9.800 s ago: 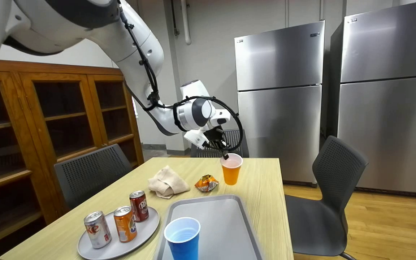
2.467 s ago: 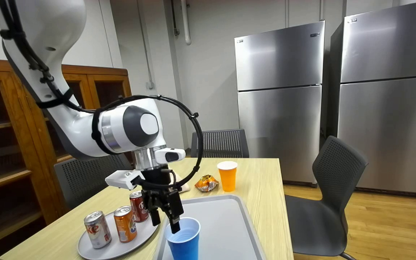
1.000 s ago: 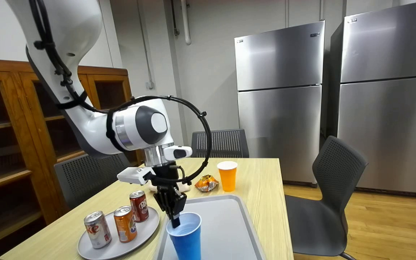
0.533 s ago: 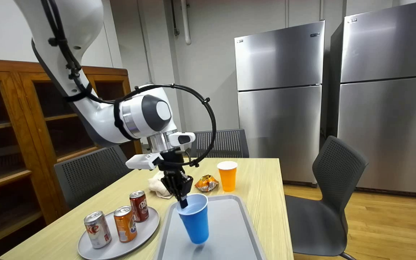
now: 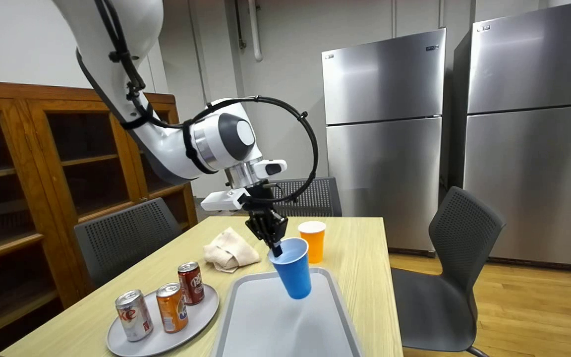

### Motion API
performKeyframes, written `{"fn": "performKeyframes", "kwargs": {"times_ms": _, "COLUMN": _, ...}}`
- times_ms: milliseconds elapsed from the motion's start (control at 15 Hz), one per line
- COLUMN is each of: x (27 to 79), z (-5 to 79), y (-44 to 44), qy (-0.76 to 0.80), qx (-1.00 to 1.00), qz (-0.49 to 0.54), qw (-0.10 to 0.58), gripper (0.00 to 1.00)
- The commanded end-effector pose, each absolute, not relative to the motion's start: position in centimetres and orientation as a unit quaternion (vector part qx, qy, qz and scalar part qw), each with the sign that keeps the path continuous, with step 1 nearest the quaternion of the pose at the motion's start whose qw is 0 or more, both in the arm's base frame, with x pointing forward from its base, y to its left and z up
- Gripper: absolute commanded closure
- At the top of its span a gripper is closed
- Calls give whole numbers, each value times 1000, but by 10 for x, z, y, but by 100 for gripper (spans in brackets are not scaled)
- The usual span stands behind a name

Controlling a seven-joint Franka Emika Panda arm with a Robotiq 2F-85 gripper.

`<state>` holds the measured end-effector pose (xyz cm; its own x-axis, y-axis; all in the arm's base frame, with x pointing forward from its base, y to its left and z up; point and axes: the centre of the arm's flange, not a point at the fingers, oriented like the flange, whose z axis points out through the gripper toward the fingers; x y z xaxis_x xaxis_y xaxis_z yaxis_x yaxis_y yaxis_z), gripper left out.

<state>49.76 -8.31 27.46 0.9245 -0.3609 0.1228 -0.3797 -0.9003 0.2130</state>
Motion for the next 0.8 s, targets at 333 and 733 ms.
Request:
{"fn": "performKeyframes", "kwargs": {"times_ms": 333, "x": 581, "z": 266, "y": -156, "qy": -223, "qx": 965, "qz": 51, "qw": 126, "gripper": 99}}
{"fn": "performKeyframes", "kwargs": {"times_ms": 733, "x": 626, "z": 251, "y": -190, "qy": -248, "qx": 963, "qz": 53, "qw": 94, "gripper": 99}}
